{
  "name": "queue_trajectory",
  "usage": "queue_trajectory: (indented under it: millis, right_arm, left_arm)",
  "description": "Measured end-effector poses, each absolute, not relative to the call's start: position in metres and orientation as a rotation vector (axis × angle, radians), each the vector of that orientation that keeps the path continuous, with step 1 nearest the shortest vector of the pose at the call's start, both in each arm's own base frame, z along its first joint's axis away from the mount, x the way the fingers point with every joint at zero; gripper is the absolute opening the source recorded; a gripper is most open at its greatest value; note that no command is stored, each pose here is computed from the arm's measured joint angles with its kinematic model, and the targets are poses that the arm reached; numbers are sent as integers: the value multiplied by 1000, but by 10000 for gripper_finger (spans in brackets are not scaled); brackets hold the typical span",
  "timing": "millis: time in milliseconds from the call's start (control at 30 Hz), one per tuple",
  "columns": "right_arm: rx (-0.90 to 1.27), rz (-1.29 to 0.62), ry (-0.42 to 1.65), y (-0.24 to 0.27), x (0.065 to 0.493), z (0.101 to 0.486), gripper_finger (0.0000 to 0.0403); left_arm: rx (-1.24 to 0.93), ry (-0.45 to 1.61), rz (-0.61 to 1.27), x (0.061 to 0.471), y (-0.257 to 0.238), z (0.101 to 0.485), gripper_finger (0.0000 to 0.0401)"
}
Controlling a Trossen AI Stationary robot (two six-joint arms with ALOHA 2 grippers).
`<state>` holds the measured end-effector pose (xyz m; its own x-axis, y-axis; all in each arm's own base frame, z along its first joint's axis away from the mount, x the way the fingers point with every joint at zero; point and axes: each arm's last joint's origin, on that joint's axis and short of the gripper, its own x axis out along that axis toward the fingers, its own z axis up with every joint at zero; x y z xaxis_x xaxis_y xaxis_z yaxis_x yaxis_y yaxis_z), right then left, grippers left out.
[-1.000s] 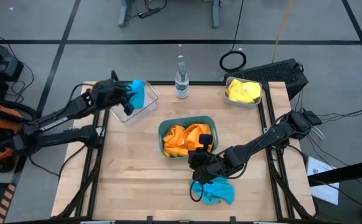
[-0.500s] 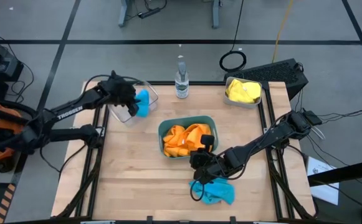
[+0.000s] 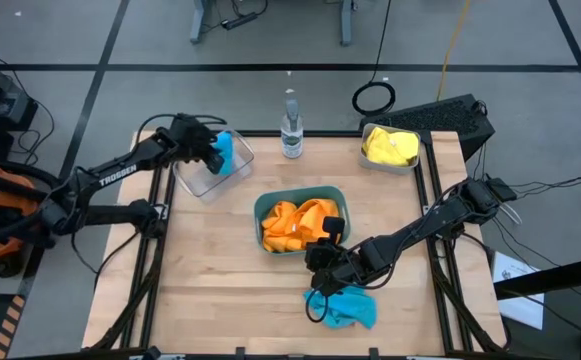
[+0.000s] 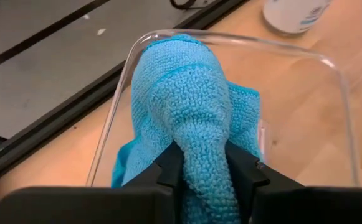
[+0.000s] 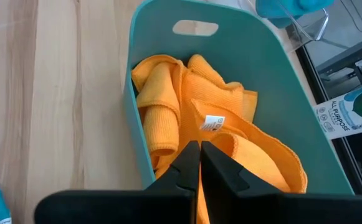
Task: Sort microfiber towel by color & place in baskets
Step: Put the left blue towel into the transparent bin, then put the blue towel into the transparent bin
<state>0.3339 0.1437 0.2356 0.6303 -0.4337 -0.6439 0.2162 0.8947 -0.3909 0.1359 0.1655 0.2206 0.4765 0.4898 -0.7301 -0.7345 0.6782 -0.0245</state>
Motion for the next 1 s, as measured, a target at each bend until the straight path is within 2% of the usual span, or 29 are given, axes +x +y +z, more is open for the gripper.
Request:
queue_trajectory:
  millis: [433, 800, 1000]
  right_arm:
    - [-288, -376, 803, 144, 334, 236, 6]
    - [-277, -380, 801, 144, 334, 236, 6]
    - [-259, -375, 795, 149, 332, 236, 6]
  left_arm:
    - [-369, 754, 726, 146, 174, 211, 92]
    - [-339, 749, 702, 154, 169, 212, 246]
    - [-320, 737, 697, 155, 166, 215, 280]
